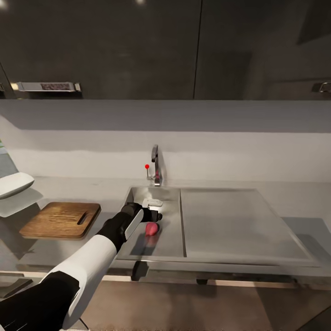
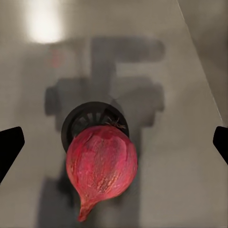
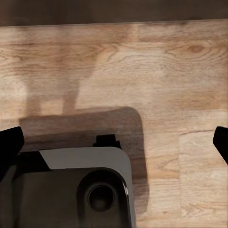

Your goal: In the kitchen, take the Vidalia onion out of the sink, dice it on the chopping board with the paring knife, put the diced onion into the bowl on the countertop, then place both the paring knife and the chopping board into the sink.

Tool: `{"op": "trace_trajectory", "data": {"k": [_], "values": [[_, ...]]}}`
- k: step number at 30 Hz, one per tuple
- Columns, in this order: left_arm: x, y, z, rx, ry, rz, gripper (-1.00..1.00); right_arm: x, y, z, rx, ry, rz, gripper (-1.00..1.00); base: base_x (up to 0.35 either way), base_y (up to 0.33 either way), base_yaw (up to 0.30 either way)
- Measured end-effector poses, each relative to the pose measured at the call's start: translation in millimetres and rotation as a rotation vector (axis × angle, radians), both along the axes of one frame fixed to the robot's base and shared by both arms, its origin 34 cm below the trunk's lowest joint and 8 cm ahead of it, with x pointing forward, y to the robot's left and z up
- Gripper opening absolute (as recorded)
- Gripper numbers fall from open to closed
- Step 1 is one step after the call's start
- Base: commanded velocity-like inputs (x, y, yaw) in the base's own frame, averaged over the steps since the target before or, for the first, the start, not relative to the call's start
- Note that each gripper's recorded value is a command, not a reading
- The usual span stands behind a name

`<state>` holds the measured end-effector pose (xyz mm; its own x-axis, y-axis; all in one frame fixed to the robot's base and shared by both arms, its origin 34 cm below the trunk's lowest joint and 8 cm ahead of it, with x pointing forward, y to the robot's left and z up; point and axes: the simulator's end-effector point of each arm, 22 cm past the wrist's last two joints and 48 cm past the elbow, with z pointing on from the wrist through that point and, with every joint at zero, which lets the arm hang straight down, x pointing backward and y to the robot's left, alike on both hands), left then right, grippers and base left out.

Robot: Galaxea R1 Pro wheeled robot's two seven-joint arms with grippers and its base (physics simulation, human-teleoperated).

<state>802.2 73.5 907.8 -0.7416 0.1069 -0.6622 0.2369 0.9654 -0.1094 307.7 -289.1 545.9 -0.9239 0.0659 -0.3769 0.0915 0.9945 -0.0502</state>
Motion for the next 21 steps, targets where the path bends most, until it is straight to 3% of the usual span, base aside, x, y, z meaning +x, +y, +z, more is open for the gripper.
{"op": "trace_trajectory", "data": {"k": [21], "values": [[-2, 2, -21, 0.004, 0.033, 0.003, 1.0, -10, -1, -4, -0.002, 0.027, -0.001, 1.0, 0.0, 0.0, 0.0]]}}
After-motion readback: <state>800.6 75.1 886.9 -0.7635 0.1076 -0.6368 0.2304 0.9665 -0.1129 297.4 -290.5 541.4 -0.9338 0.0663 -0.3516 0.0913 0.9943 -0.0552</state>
